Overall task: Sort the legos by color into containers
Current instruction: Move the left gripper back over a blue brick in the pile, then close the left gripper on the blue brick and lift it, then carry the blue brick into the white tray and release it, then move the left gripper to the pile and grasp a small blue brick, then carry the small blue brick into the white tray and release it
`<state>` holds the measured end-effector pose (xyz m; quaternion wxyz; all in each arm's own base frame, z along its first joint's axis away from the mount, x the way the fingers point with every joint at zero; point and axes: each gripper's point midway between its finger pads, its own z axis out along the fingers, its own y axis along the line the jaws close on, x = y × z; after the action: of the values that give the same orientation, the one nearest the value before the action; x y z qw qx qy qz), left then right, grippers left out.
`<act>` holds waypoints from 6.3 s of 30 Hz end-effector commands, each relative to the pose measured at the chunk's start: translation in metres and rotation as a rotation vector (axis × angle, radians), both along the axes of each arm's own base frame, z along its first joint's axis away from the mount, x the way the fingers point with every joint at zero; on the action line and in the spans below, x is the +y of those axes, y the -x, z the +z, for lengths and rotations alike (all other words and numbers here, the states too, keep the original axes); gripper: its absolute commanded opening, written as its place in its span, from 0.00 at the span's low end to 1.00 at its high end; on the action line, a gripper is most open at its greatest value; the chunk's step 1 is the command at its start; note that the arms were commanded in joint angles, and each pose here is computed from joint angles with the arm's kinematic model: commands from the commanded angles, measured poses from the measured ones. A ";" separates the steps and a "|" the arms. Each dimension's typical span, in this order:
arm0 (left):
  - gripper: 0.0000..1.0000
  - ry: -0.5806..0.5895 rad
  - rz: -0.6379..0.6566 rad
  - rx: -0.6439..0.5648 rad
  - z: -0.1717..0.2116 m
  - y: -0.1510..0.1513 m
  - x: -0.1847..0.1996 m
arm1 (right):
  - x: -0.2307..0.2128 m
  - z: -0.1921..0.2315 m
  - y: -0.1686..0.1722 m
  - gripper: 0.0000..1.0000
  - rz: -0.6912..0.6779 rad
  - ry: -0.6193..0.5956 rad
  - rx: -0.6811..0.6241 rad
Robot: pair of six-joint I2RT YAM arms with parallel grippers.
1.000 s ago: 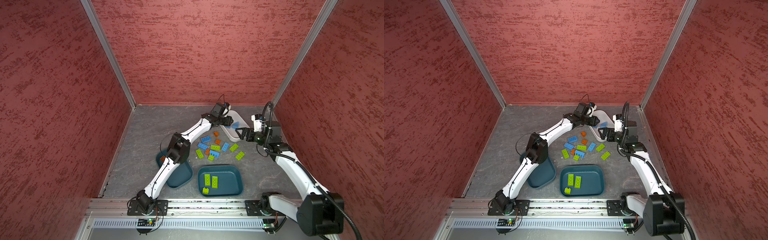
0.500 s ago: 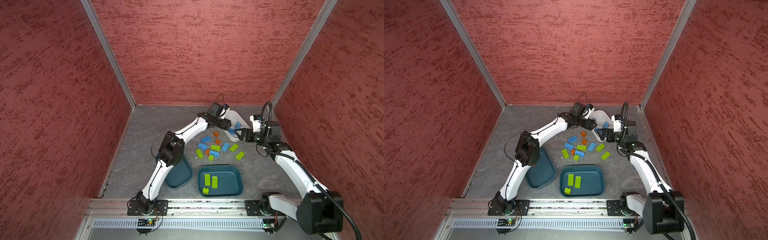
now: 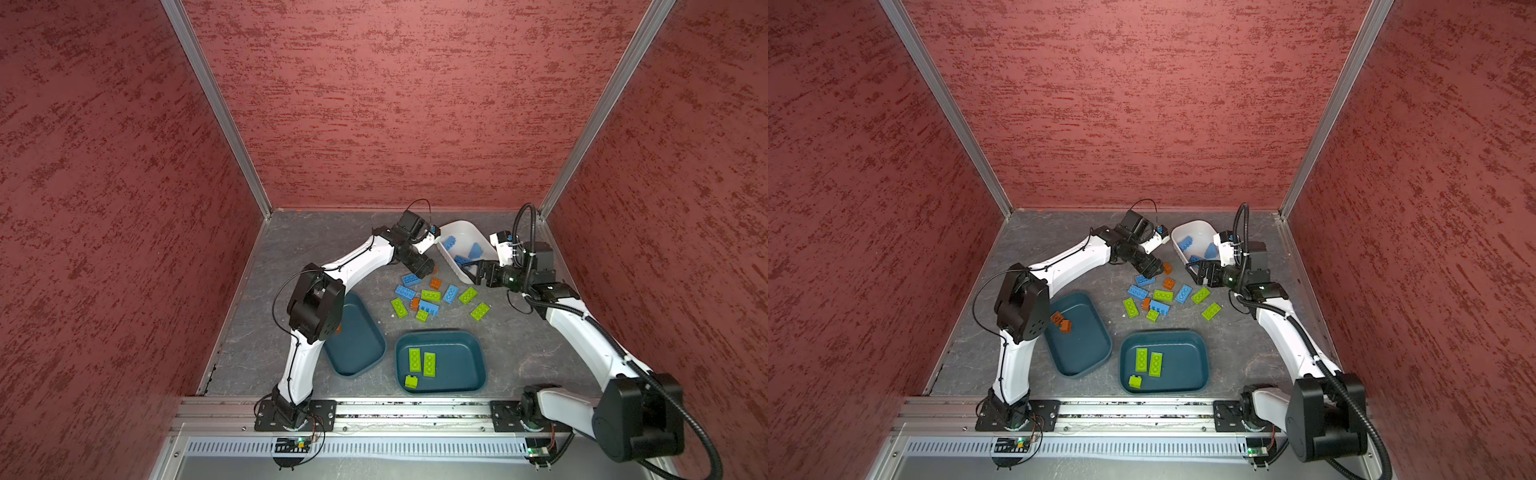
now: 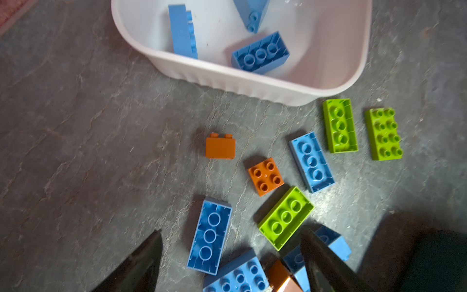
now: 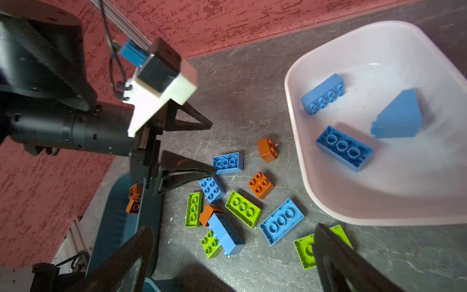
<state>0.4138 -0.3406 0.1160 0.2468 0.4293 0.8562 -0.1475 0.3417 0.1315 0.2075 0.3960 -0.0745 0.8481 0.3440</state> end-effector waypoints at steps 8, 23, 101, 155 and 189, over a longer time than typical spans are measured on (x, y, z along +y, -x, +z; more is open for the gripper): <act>0.83 -0.119 -0.082 0.039 -0.066 -0.004 0.010 | 0.004 0.000 0.008 0.99 0.031 0.010 -0.023; 0.68 -0.191 -0.110 0.052 -0.091 0.003 0.022 | 0.002 -0.006 0.010 0.99 0.021 0.020 -0.003; 0.68 -0.086 -0.122 -0.040 0.023 0.043 0.009 | 0.003 0.003 0.009 0.99 0.028 0.005 -0.051; 0.32 -0.327 -0.422 0.057 -0.072 0.040 0.038 | 0.005 -0.011 0.017 0.99 0.039 0.004 -0.017; 0.33 0.473 -0.045 -0.197 0.057 -0.088 -0.141 | -0.025 0.012 -0.005 0.99 -0.160 0.056 -0.092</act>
<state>0.4887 -0.4612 0.1512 0.3721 0.4091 0.7860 -0.2766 0.3407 0.1110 0.1979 0.4253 -0.0324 0.8565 0.2906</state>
